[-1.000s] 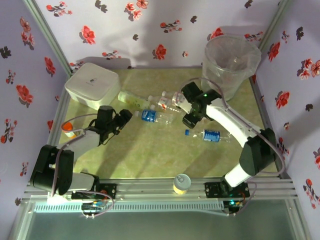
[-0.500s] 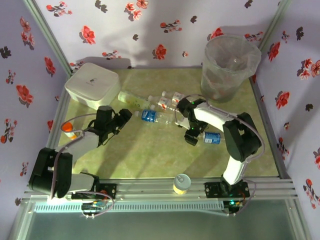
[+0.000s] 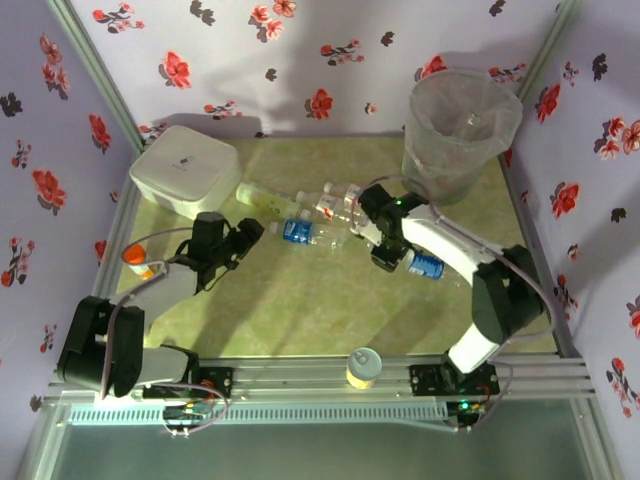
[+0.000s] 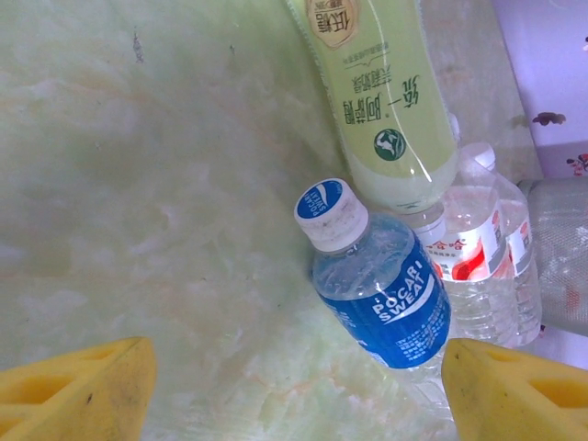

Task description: Put the plastic bottles in the bin

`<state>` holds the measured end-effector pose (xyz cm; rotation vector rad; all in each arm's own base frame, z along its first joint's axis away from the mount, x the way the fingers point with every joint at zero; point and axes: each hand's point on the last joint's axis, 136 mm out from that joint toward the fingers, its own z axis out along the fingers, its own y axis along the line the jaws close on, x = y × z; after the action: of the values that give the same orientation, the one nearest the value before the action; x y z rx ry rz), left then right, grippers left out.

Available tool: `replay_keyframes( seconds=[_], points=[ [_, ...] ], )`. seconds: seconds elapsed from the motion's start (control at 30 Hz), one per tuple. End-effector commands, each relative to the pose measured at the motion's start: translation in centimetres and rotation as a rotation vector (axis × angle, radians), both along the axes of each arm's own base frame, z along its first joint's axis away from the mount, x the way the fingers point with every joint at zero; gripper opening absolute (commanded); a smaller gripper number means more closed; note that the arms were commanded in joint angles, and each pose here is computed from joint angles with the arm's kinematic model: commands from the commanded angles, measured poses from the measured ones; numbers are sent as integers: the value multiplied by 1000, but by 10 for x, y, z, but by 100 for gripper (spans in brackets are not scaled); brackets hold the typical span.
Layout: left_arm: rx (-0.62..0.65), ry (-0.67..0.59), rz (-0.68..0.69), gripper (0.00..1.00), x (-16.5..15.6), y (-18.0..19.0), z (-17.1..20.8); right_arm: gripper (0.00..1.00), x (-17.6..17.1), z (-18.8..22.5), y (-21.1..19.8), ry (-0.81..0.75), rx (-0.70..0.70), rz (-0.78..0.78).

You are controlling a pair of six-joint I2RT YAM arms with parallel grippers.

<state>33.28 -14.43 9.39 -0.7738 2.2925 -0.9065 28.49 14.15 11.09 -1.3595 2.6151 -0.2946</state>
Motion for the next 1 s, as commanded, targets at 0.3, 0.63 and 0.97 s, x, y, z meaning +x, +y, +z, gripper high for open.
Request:
replay_keyframes(
  seconds=[0.3, 0.63, 0.97],
  points=[
    [-38, -30, -13, 82, 4, -7, 10, 49, 109, 317, -5, -930, 652, -237],
    [-21, -65, 1, 82, -8, 2, 30, 49, 162, 446, -74, -1391, 1046, -453],
    [2, -62, 20, 83, -24, 12, 28, 50, 235, 361, -122, -1159, 1283, -774]
  ],
)
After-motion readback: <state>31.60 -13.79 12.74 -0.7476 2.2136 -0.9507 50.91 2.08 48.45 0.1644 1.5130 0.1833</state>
